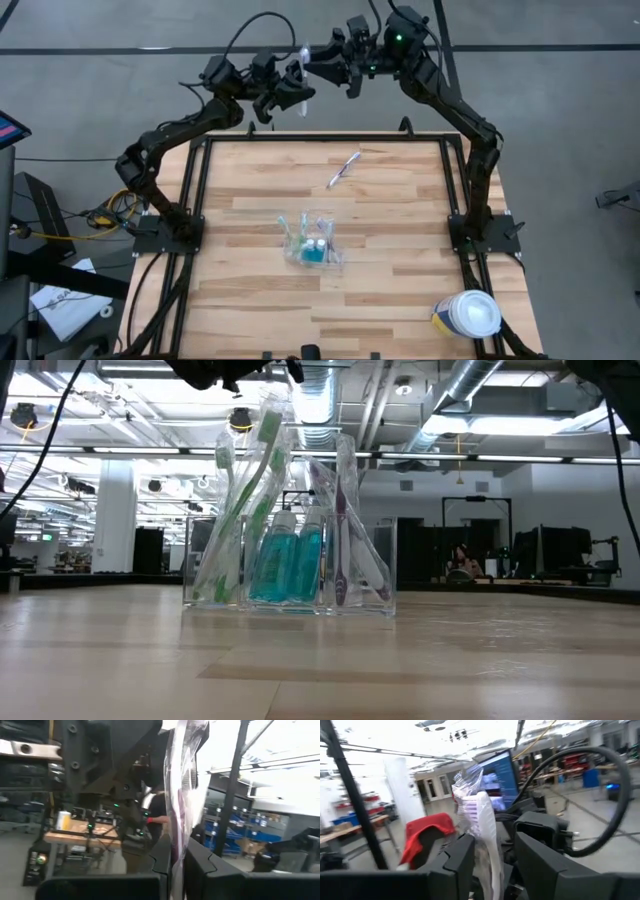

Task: Pick & Place toothbrushing station
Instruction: Put the purple toothbrush into the transparent organizer

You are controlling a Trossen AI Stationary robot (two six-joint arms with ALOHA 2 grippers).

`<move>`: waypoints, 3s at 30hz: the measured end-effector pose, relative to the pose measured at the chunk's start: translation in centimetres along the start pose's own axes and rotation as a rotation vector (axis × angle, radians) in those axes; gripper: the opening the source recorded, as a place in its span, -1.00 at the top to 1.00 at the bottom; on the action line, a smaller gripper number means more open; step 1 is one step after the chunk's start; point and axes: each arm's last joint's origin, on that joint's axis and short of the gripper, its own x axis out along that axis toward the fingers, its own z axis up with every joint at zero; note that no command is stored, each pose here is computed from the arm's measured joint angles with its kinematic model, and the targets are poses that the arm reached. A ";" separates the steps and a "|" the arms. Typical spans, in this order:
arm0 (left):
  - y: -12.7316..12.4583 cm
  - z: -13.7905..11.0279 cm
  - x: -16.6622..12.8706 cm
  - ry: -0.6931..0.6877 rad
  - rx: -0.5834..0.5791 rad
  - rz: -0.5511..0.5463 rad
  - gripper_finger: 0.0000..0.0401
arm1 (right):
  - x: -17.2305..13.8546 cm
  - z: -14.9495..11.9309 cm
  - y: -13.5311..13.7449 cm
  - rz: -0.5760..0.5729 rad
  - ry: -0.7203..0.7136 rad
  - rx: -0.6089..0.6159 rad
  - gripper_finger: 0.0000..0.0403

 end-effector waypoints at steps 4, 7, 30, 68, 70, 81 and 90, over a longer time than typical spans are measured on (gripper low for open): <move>-0.3 -0.2 0.5 0.012 -0.012 -0.027 0.94 | 0.1 -0.1 0.2 0.033 0.015 0.018 0.35; -0.4 -0.2 0.4 0.012 -0.010 -0.031 0.94 | 0.2 -0.2 0.4 0.038 0.015 0.020 0.35; -0.6 0.1 -0.1 0.075 -0.058 -0.099 0.77 | -0.2 -0.1 0.1 0.107 0.031 -0.142 0.98; 4.8 2.9 -12.2 0.161 -0.007 0.246 0.64 | -11.7 -2.5 21.4 -0.395 0.596 0.173 1.00; 4.7 2.8 -11.9 0.168 -0.014 0.228 0.64 | -10.5 -4.7 22.5 -0.454 0.548 0.194 1.00; 4.2 2.0 -9.9 0.192 -0.035 0.150 0.68 | -8.7 -22.8 26.0 -0.875 -0.029 0.302 1.00; 3.8 1.3 -8.3 0.203 -0.046 0.102 0.70 | -11.0 -29.2 25.6 -0.975 -0.067 0.328 1.00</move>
